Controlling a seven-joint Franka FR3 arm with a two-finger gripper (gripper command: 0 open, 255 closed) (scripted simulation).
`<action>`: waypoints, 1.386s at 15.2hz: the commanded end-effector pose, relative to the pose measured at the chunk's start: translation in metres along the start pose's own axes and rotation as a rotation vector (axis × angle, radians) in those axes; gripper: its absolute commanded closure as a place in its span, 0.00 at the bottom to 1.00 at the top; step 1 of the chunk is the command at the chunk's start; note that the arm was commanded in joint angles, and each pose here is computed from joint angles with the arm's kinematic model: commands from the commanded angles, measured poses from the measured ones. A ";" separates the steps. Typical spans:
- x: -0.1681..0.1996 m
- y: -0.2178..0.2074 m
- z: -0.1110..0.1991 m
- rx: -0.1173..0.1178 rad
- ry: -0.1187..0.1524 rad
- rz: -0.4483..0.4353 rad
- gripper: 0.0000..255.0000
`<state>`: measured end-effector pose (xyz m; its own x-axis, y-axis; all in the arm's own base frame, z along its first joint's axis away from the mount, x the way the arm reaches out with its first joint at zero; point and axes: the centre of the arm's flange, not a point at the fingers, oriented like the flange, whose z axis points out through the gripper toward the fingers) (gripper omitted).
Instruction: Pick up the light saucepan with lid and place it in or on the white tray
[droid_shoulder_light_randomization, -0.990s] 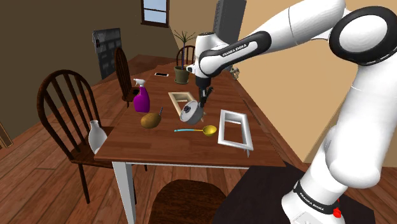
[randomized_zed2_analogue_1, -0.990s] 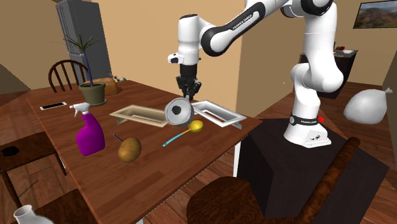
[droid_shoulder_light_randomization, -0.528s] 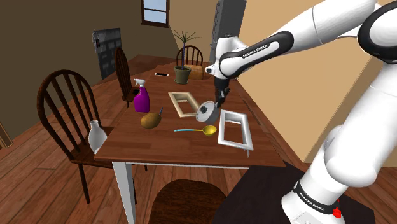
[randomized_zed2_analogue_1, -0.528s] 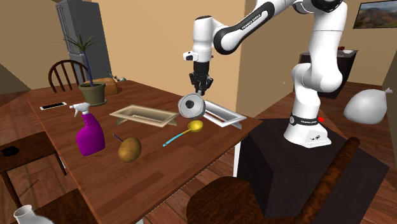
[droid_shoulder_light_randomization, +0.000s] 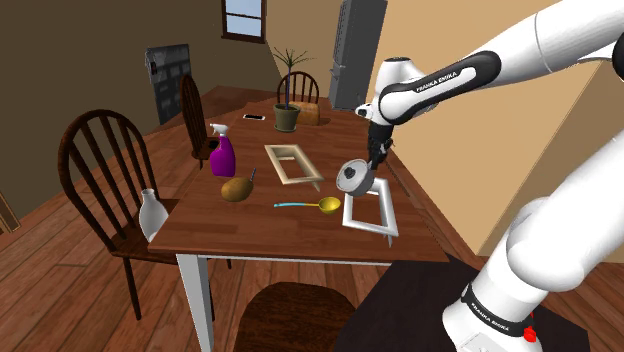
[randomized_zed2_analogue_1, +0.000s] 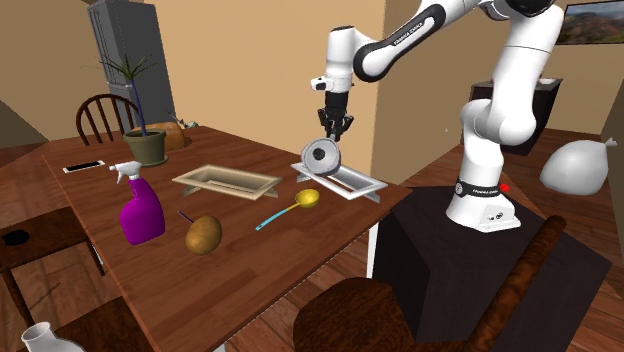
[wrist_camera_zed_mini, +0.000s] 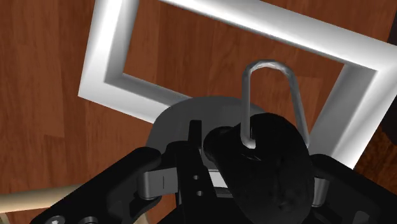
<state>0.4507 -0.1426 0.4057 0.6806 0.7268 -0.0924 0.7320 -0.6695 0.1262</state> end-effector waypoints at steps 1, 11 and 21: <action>-0.024 0.000 0.003 -0.001 0.001 -0.001 1.00; -0.039 -0.005 0.045 -0.001 0.001 -0.001 1.00; -0.036 -0.010 0.086 -0.001 0.001 -0.001 1.00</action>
<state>0.4224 -0.1792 0.3304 0.6862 0.7223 -0.0857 0.7260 -0.6729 0.1417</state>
